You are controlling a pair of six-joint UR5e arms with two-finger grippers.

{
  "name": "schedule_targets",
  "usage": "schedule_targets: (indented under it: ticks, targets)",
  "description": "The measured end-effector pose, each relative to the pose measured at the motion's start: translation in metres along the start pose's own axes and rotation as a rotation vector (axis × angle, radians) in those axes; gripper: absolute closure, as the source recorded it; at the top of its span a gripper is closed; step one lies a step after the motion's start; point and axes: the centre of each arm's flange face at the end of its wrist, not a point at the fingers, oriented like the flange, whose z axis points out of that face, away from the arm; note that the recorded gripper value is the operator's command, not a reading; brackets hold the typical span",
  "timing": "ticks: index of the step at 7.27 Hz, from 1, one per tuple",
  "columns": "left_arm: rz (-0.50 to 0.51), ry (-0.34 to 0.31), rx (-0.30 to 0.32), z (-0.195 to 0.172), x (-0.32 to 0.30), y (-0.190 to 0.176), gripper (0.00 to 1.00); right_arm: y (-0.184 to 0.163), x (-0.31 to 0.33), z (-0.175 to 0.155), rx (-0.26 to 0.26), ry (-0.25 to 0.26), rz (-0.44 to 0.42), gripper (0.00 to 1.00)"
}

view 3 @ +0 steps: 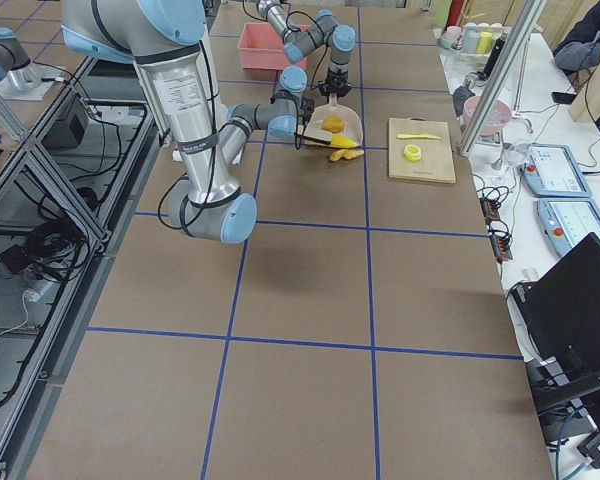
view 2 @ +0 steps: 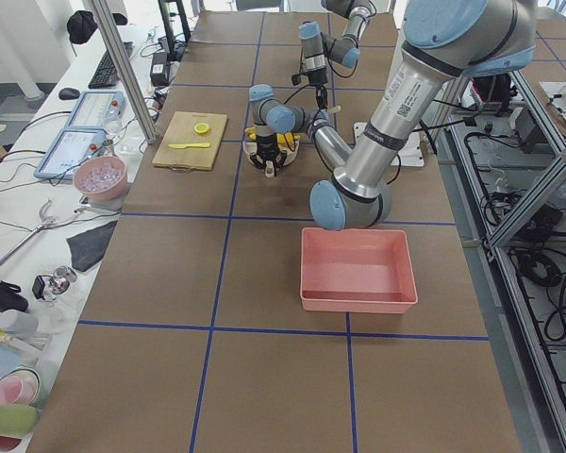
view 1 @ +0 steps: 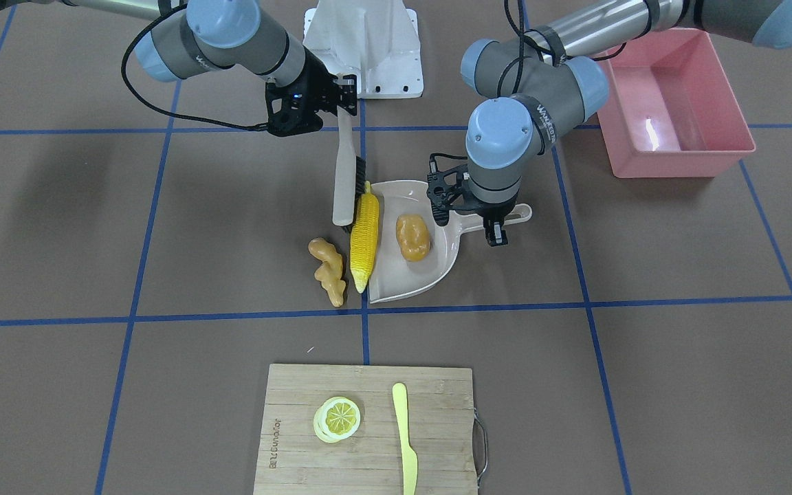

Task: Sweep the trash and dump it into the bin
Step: 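Sweep the corn fully into the dustpan with the right brush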

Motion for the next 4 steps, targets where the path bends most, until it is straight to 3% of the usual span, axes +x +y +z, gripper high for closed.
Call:
schedule_targets:
  ticks: [4]
  targets:
    - [0.011, -0.014, 0.024, 0.006, 0.000, 0.005, 1.00, -0.003, -0.027, 0.002, 0.008, -0.023, -0.017, 1.00]
